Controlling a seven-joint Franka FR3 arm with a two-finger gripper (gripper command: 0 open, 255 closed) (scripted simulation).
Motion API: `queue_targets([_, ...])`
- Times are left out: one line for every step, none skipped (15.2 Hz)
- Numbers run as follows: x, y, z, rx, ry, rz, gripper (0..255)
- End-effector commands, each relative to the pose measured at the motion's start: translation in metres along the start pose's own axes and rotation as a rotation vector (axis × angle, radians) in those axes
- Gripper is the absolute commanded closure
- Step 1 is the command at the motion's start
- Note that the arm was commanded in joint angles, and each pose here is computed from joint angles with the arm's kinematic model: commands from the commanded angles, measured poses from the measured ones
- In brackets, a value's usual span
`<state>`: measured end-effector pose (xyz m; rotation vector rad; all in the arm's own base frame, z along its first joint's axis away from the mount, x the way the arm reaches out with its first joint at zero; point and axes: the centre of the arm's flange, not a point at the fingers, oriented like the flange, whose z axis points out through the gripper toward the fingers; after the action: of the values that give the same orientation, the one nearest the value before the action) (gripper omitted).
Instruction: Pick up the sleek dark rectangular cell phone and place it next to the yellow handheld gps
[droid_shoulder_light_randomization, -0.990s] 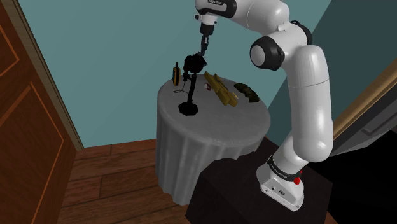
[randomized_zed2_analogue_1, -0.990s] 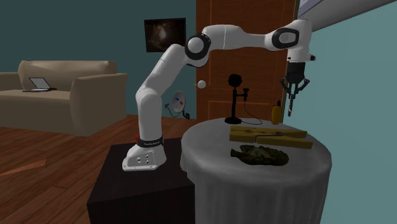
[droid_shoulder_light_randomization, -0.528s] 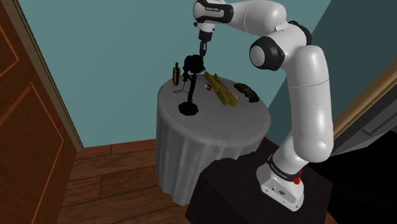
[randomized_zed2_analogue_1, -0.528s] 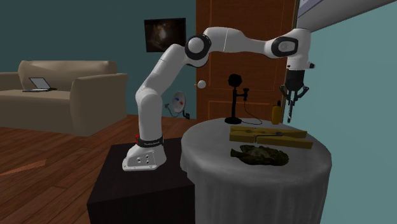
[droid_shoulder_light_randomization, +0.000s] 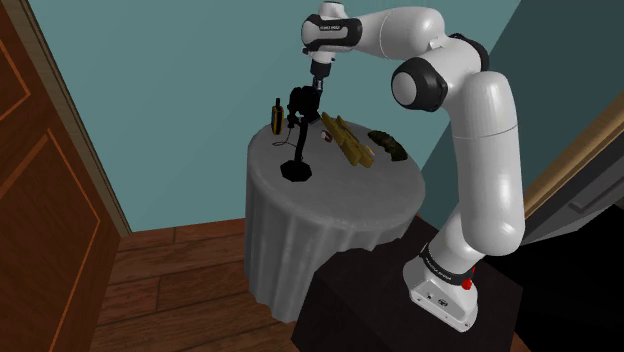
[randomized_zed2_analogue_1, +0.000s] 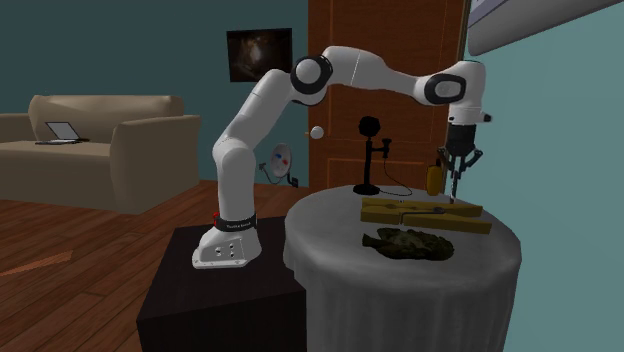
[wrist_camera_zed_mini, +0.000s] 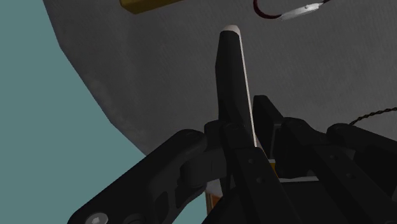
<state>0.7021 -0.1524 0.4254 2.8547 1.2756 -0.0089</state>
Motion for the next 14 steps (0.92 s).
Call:
queue_targets([0.001, 0.0, 0.011, -0.001, 0.0, 0.0, 255])
queue_targets([0.001, 0.0, 0.016, -0.001, 0.0, 0.0, 255])
queue_targets([0.001, 0.0, 0.022, -0.001, 0.0, 0.0, 255])
queue_targets([0.001, 0.0, 0.027, -0.001, 0.0, 0.0, 255])
queue_targets([0.001, 0.0, 0.032, -0.001, 0.0, 0.0, 255])
queue_targets([0.001, 0.0, 0.037, -0.001, 0.0, 0.0, 255])
queue_targets([0.001, 0.0, 0.043, -0.001, 0.0, 0.0, 255])
queue_targets([0.001, 0.0, 0.048, -0.001, 0.0, 0.0, 255])
queue_targets([0.001, 0.0, 0.053, -0.001, 0.0, 0.0, 255])
queue_targets([0.001, 0.0, 0.058, -0.001, 0.0, 0.0, 255])
queue_targets([0.001, -0.001, 0.064, -0.001, 0.0, 0.0, 255])
queue_targets([0.001, -0.001, 0.069, -0.001, 0.0, 0.0, 255])
queue_targets([0.001, -0.001, 0.074, -0.001, 0.0, 0.0, 255])
queue_targets([0.001, -0.001, 0.08, -0.001, 0.0, 0.0, 255])
